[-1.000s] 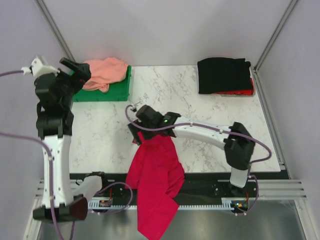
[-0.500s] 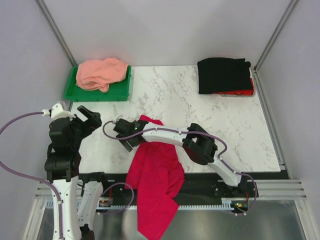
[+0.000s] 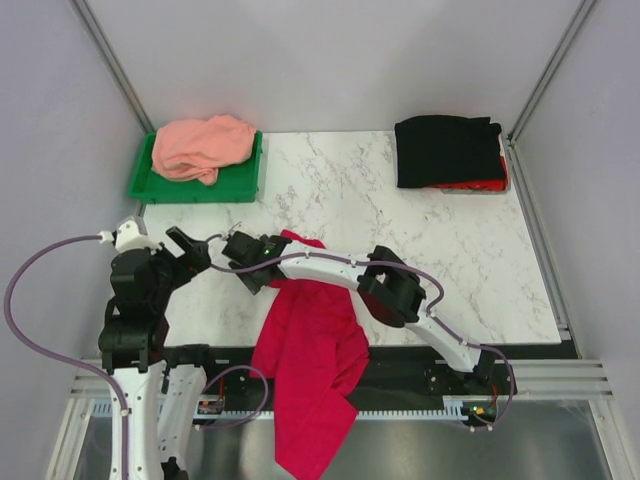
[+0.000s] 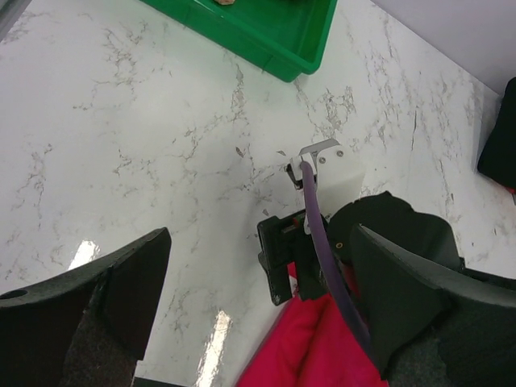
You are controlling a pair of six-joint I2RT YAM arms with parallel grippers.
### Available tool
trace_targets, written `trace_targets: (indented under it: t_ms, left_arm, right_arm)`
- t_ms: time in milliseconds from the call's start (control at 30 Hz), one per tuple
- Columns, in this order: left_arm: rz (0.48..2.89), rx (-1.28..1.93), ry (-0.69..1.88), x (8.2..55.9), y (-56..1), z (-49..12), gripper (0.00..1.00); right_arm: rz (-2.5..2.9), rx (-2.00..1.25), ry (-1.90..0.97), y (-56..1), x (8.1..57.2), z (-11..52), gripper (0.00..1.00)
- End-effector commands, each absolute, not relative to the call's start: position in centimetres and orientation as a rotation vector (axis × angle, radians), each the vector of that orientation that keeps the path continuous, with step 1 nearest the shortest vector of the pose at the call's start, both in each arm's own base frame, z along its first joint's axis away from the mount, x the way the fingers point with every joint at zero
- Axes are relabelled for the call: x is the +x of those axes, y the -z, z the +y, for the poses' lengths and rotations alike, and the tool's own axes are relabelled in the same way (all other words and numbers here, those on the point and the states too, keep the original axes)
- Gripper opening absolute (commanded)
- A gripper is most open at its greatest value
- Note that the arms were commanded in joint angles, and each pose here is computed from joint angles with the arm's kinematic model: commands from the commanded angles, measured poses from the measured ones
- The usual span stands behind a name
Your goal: Fold and stack the t-shirts
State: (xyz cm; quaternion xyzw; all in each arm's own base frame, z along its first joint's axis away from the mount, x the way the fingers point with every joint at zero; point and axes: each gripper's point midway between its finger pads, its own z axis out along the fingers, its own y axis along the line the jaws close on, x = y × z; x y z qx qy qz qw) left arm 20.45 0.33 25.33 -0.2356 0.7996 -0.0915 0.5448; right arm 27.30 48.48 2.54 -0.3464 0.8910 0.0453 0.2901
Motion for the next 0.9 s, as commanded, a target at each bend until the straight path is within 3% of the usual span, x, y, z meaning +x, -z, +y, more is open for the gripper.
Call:
trace_targets:
  t_ms: [0, 100, 200, 300, 400, 500, 600, 700, 800, 867]
  left_arm:
    - [1.867, -0.526, 0.21, 20.6, -25.5, 0.4, 1.0]
    - [1.86, -0.542, 0.209, 20.7, -24.9, 0.5, 1.0]
    - [1.86, -0.547, 0.21, 20.8, -24.6, 0.5, 1.0]
    - [1.867, -0.538, 0.215, 21.0, -24.4, 0.3, 1.0]
    - [1.877, -0.536, 0.214, 21.1, -24.2, 0.3, 1.0]
    - [1.879, -0.534, 0.217, 21.2, -24.1, 0.3, 1.0]
    - [1.897, -0.509, 0.248, 21.3, -24.1, -0.4, 1.0]
    - [1.898, -0.496, 0.255, 21.4, -24.7, -0.5, 1.0]
    - [1.897, -0.477, 0.285, 21.2, -25.5, -1.0, 1.0]
    - [1.897, -0.473, 0.305, 21.3, -25.8, -1.3, 0.99]
  right_arm:
    - [2.467, -0.937, -0.049, 0.2, 26.2, 46.0, 0.75]
    - [2.494, -0.911, -0.044, 0.7, 25.4, 44.7, 0.67]
    - [2.5, -0.891, -0.03, 1.0, 25.0, 43.4, 0.49]
    - [2.517, -0.848, -0.04, 1.7, 25.5, 42.4, 0.16]
    - [2.534, -0.809, -0.053, 1.8, 26.5, 41.6, 0.0]
    - [2.521, -0.778, -0.065, 0.7, 28.3, 41.1, 0.0]
    - [2.455, -0.732, -0.058, -4.0, 30.9, 40.0, 0.0]
    - [2.353, -0.569, 0.009, -12.4, 34.6, 35.9, 0.0]
    - [2.204, -0.302, -0.061, -24.3, 36.1, 28.8, 0.0]
    - [2.152, -0.154, -0.004, -27.4, 36.4, 23.5, 0.0]
